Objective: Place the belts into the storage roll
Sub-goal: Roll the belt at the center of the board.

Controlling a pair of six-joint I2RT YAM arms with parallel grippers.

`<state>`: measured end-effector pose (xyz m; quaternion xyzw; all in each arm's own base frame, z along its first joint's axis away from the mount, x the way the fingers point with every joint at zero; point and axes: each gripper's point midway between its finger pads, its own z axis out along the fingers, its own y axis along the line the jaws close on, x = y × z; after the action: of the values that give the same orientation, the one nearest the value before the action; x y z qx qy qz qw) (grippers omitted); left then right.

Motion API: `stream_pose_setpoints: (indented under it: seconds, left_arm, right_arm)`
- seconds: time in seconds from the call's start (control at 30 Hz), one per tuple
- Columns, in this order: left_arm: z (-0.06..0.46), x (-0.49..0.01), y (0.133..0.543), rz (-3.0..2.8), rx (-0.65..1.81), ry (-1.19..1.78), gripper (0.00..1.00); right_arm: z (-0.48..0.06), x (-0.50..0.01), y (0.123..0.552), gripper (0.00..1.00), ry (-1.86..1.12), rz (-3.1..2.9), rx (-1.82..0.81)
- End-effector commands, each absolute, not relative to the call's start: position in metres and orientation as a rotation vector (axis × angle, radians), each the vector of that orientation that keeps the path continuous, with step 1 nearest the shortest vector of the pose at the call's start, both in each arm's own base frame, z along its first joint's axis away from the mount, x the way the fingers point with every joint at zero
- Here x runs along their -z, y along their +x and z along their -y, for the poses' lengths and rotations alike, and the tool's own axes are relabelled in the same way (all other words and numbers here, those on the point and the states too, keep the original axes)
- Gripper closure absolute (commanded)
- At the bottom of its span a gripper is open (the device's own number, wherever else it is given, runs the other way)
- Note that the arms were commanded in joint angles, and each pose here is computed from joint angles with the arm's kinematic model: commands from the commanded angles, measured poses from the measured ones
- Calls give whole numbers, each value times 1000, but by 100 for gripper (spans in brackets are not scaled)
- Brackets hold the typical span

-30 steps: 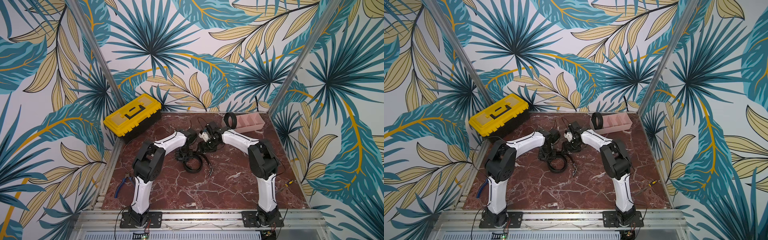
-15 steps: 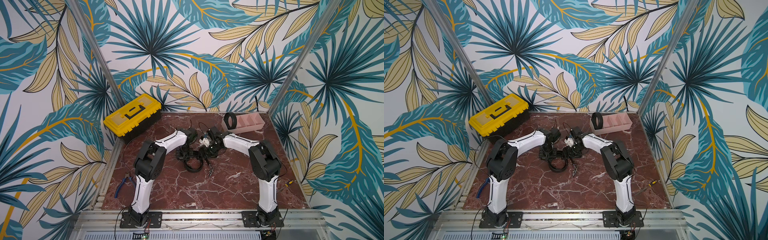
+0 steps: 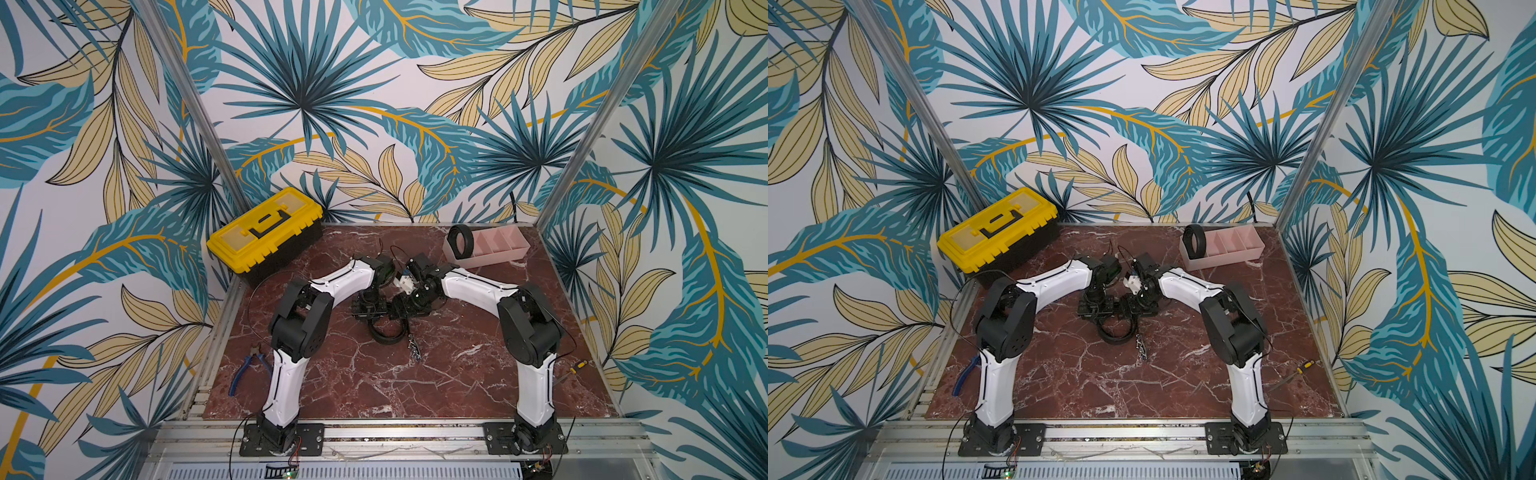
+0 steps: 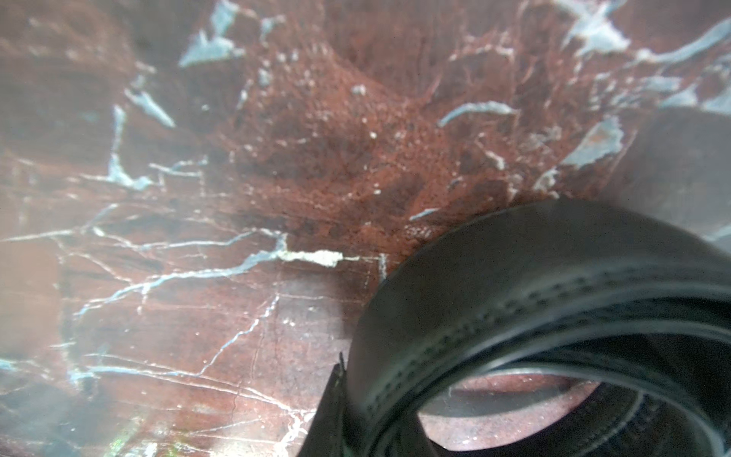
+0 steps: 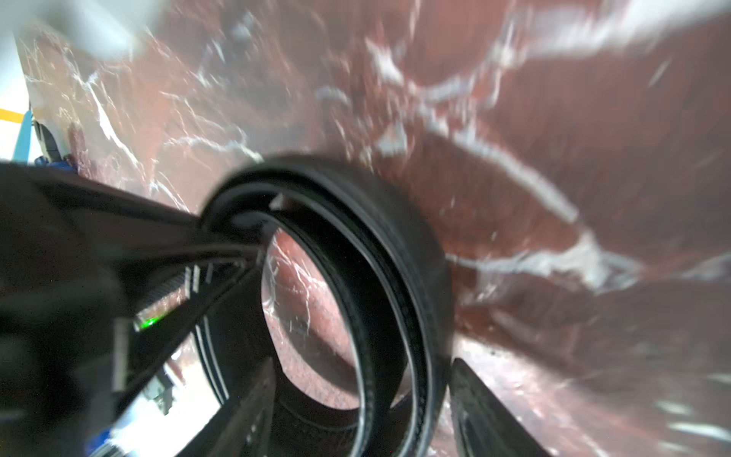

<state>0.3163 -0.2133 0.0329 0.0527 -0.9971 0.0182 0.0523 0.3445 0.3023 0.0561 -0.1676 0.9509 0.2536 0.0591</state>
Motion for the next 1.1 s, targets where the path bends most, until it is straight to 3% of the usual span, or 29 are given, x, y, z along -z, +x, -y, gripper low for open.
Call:
stream_pose_setpoints:
  seconds: [0.0, 0.37, 0.7, 0.83, 1.07]
  left_arm:
    - [223, -20, 326, 3043, -98, 169, 100]
    - [229, -16, 328, 3022, -126, 206, 100]
    - [240, -25, 329, 3026, -188, 212, 100]
    - [246, -37, 330, 3089, -201, 83, 80]
    - [243, -39, 326, 3120, -259, -137, 45]
  right_arm:
    - [-300, -49, 351, 33, -627, -2877, -660]
    - [-304, -22, 347, 51, -642, -2931, -679]
    - [-291, -14, 333, 79, -506, -2994, -639]
    - [-289, -14, 334, 86, -496, -2993, -615]
    - [-284, -16, 333, 89, -558, -2982, -576]
